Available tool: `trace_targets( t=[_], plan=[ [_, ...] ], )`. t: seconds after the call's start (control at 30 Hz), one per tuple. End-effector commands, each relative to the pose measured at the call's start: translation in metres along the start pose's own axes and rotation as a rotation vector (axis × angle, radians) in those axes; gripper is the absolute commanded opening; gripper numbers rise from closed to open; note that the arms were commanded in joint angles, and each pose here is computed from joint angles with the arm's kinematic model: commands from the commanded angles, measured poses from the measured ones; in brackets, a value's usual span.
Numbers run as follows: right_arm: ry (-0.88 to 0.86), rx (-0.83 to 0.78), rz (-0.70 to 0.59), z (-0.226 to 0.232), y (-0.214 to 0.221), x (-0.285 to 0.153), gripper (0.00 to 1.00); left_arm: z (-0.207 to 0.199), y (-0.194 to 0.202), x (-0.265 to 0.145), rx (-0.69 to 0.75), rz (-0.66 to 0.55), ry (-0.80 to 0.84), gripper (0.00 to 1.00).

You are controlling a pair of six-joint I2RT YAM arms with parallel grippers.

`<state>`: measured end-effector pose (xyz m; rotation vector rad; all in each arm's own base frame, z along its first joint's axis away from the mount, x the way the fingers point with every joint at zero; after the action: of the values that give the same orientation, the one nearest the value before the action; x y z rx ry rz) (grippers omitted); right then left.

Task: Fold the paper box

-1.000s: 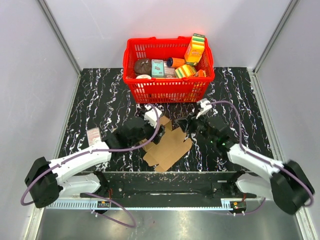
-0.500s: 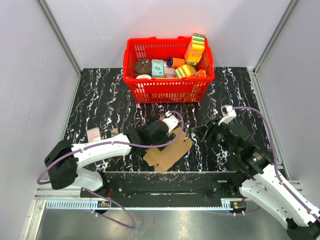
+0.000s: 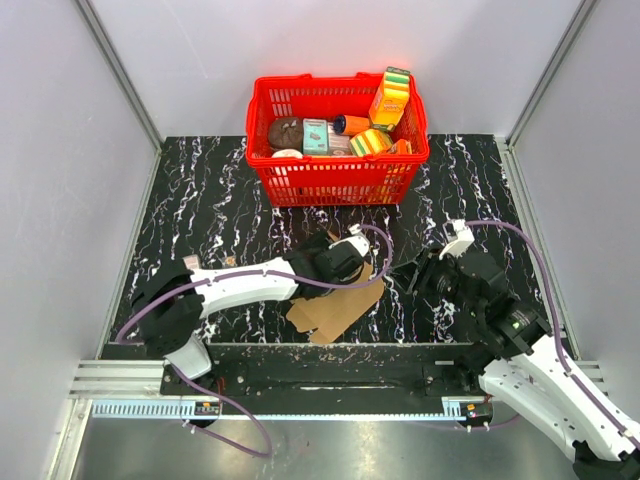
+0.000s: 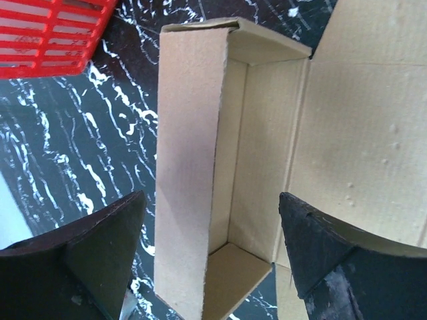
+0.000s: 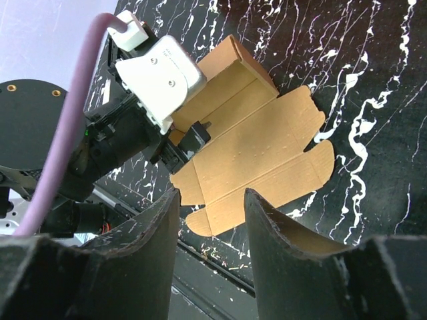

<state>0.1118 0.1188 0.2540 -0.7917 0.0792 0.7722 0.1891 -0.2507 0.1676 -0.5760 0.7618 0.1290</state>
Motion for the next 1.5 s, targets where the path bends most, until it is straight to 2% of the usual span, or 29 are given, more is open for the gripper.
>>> trace_targets(
  t=[0.0,0.27,0.7,1.07,1.47],
  plan=[
    [-0.063,-0.005,0.013,0.009,-0.003,0.001,0.49,0.01,-0.007,-0.001,0.049,0.021,-0.108,0.85],
    [-0.077,-0.005,0.02,0.008,-0.001,0.006,0.48,0.009,-0.007,0.004,0.086,0.067,-0.137,0.7],
    [-0.094,0.016,0.035,0.005,0.005,0.008,0.48,0.009,-0.015,-0.001,0.114,0.076,-0.139,0.59],
    [-0.096,0.024,0.036,0.004,0.006,0.01,0.48,0.005,-0.015,0.0,0.145,0.097,-0.136,0.38],
    [-0.116,0.006,0.009,0.015,-0.005,0.007,0.49,0.01,-0.017,-0.003,0.182,0.11,-0.156,0.31]
  ],
)
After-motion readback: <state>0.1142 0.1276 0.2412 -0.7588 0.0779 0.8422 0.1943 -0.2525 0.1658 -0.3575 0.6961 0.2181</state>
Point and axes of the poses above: each gripper's point midway between its finger pads, its own x axis out along the fingers, its own z axis along the line the jaws close on, y = z × x, the point moved 10 cm from there along -x, back along the fingers, and after that the axes turned 9 degrees about x, right-handed, at the moved point
